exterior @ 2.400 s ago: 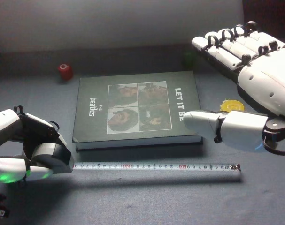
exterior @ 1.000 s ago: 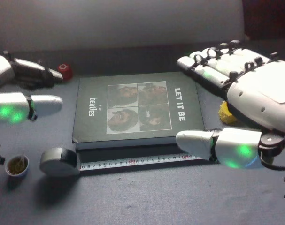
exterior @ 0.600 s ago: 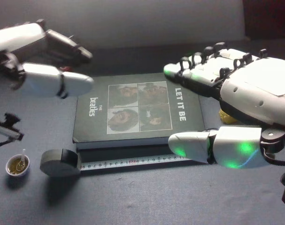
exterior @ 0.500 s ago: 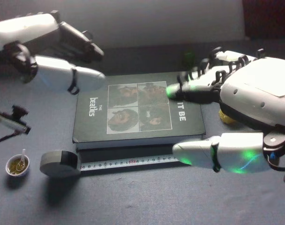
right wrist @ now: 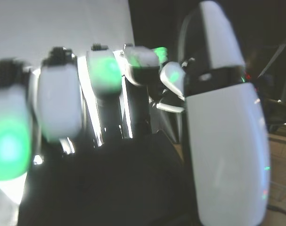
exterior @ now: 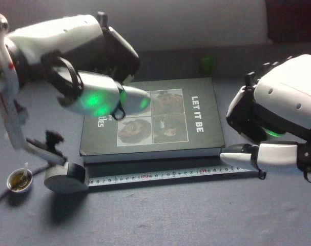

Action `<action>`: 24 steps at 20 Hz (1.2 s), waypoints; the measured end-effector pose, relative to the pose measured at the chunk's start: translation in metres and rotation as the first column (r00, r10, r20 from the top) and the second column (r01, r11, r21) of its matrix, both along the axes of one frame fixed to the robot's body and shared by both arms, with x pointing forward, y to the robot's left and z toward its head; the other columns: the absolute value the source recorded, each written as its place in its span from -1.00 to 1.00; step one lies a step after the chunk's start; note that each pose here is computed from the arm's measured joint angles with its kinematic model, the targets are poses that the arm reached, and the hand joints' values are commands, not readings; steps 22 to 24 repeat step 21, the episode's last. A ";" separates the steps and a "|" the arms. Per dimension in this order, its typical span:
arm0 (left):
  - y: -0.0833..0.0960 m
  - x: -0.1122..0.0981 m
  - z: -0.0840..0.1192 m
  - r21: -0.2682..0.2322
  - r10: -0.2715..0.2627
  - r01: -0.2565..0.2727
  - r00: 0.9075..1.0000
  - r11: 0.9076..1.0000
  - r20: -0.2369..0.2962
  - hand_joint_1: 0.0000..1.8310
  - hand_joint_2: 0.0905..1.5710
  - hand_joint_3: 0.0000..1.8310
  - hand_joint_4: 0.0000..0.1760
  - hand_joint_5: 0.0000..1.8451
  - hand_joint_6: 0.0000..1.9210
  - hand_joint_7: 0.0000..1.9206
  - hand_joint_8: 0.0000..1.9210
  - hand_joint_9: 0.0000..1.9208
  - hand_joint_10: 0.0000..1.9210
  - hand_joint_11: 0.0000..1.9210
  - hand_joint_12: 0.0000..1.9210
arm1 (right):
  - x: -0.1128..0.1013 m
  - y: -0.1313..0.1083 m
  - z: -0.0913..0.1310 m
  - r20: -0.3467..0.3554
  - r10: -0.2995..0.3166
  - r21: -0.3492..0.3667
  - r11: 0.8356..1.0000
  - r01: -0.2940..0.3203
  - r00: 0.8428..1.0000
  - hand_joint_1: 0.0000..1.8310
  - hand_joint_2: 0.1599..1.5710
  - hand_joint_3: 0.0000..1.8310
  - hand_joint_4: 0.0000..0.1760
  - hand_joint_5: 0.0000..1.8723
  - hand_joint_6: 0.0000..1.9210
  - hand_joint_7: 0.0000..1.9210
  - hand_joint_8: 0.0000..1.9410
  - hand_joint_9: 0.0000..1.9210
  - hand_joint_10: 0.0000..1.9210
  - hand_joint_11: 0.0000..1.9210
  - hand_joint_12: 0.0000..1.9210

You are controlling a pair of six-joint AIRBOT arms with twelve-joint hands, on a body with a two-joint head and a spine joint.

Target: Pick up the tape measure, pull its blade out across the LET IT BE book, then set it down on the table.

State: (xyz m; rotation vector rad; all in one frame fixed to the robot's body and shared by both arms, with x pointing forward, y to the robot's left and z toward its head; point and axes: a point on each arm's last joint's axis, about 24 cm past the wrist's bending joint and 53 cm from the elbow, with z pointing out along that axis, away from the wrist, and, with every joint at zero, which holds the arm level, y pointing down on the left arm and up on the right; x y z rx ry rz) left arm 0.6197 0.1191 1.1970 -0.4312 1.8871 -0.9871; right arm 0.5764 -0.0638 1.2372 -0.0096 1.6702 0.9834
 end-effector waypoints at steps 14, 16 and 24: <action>-0.028 -0.026 -0.012 -0.065 0.012 -0.014 0.999 0.998 -0.037 -0.24 0.57 -1.00 0.89 0.20 1.00 0.26 1.00 0.26 1.00 0.28 1.00 | 0.006 -0.007 -0.004 -0.044 -0.032 0.021 0.999 0.033 0.999 -0.27 0.83 -1.00 1.00 0.40 1.00 0.59 1.00 0.83 1.00 1.00 1.00; -0.028 -0.027 -0.016 -0.080 0.013 -0.017 0.999 0.997 -0.049 -0.22 0.56 -1.00 0.89 0.20 1.00 0.26 1.00 0.26 1.00 0.28 1.00 | 0.006 -0.007 -0.004 -0.045 -0.032 0.021 0.999 0.033 0.998 -0.27 0.83 -1.00 1.00 0.39 1.00 0.59 1.00 0.83 1.00 1.00 1.00; -0.029 -0.029 -0.015 -0.084 0.010 -0.014 0.999 0.996 -0.048 -0.22 0.57 -1.00 0.89 0.21 1.00 0.27 1.00 0.26 1.00 0.28 1.00 | 0.007 -0.003 0.001 -0.030 -0.036 0.032 0.999 0.037 0.999 -0.22 0.83 -1.00 1.00 0.40 1.00 0.61 1.00 0.83 1.00 1.00 1.00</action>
